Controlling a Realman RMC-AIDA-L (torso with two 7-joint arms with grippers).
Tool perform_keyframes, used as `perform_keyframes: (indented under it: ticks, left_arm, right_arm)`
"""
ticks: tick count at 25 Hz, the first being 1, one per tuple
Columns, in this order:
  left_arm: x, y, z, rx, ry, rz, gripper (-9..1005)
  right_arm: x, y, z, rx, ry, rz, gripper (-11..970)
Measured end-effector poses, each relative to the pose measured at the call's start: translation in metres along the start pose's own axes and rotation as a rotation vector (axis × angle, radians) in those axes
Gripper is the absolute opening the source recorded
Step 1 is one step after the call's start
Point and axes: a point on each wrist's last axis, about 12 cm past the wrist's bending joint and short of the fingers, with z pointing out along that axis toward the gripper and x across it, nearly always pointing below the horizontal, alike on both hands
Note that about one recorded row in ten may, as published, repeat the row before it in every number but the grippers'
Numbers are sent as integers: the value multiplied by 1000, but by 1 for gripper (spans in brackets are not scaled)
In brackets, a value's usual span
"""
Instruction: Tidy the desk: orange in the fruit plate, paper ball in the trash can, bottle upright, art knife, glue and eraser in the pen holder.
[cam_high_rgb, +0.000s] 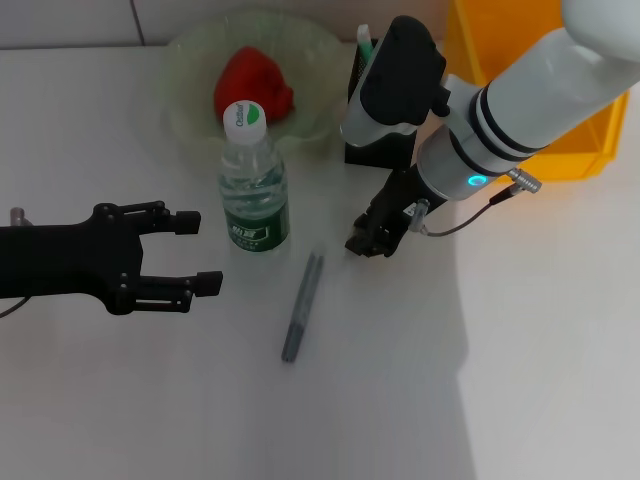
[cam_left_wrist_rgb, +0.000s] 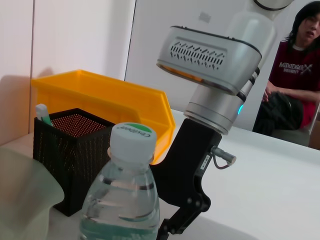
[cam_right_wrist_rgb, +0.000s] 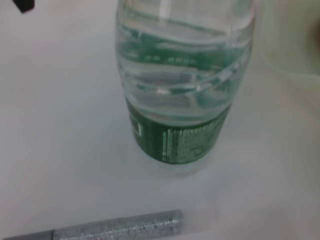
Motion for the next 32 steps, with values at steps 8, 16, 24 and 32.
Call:
perform_keyframes:
  ticks: [8, 16, 24, 32]
  left_arm:
    - [2, -1, -1, -2, -1, -5, 845]
    - [1, -2, -1, 5, -2, -7, 844]
    - [-2, 0, 2, 16, 0, -2, 846]
    - [-2, 0, 2, 11, -3, -2, 844]
  right_arm:
    - [-10, -7, -76, 73, -221, 53, 241]
    - [-2, -48, -139, 287, -458, 201, 287]
    - [-5, -64, -105, 278, -421, 226, 334]
    - [-1, -64, -103, 277, -422, 240, 380]
